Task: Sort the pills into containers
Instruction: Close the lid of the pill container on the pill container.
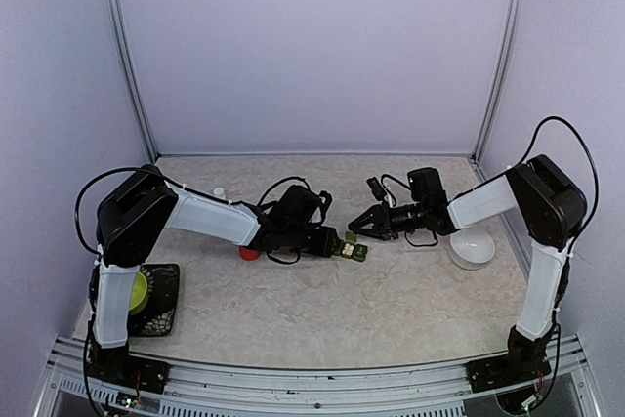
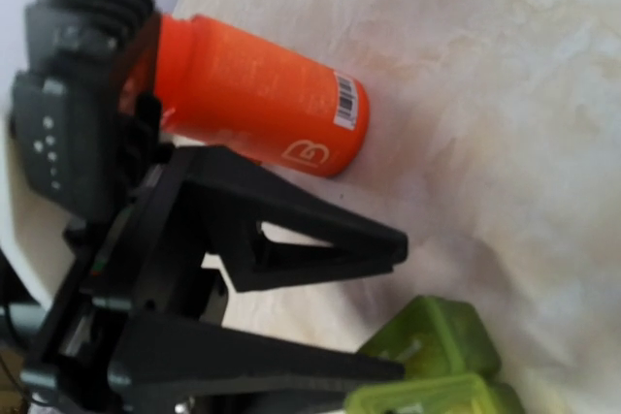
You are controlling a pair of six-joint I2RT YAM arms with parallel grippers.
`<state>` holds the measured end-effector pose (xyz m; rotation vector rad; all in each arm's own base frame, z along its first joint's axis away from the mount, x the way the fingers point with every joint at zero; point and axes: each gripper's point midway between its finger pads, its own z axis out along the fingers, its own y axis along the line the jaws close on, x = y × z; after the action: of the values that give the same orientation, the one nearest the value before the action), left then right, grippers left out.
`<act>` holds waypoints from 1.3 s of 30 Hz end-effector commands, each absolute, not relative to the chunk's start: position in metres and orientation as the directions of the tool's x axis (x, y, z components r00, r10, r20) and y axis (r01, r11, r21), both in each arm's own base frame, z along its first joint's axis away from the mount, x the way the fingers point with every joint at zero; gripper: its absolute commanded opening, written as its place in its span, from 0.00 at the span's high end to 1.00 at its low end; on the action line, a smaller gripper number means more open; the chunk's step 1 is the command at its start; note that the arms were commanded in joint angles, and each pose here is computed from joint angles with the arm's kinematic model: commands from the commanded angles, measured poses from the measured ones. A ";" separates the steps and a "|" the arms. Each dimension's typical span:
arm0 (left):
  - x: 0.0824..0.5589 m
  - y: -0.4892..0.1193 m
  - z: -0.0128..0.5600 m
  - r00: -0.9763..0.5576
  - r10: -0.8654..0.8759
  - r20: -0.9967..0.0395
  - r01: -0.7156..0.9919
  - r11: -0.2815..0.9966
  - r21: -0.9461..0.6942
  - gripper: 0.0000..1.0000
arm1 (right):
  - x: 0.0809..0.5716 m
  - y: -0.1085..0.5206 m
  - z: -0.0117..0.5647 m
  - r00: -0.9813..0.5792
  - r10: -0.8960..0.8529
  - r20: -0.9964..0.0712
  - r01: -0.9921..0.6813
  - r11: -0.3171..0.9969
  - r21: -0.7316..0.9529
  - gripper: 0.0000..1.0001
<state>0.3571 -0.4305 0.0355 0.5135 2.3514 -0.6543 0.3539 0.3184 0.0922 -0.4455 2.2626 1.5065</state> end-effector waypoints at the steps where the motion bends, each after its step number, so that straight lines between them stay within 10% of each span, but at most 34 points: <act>1: 0.355 -0.415 0.012 -0.759 0.223 -0.612 0.476 0.831 -0.288 0.51 | 0.343 0.321 0.090 -0.878 -0.080 -0.471 -0.467 0.358 0.809 0.72; 39: 0.356 -0.413 0.015 -0.760 0.220 -0.612 0.475 0.830 -0.291 0.51 | 0.334 0.335 0.020 -0.888 -0.236 -0.395 -0.454 0.585 0.672 0.96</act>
<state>0.3611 -0.4271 0.0354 0.5021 2.3528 -0.6497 0.3424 0.3395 0.0488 -0.5379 2.4513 1.2888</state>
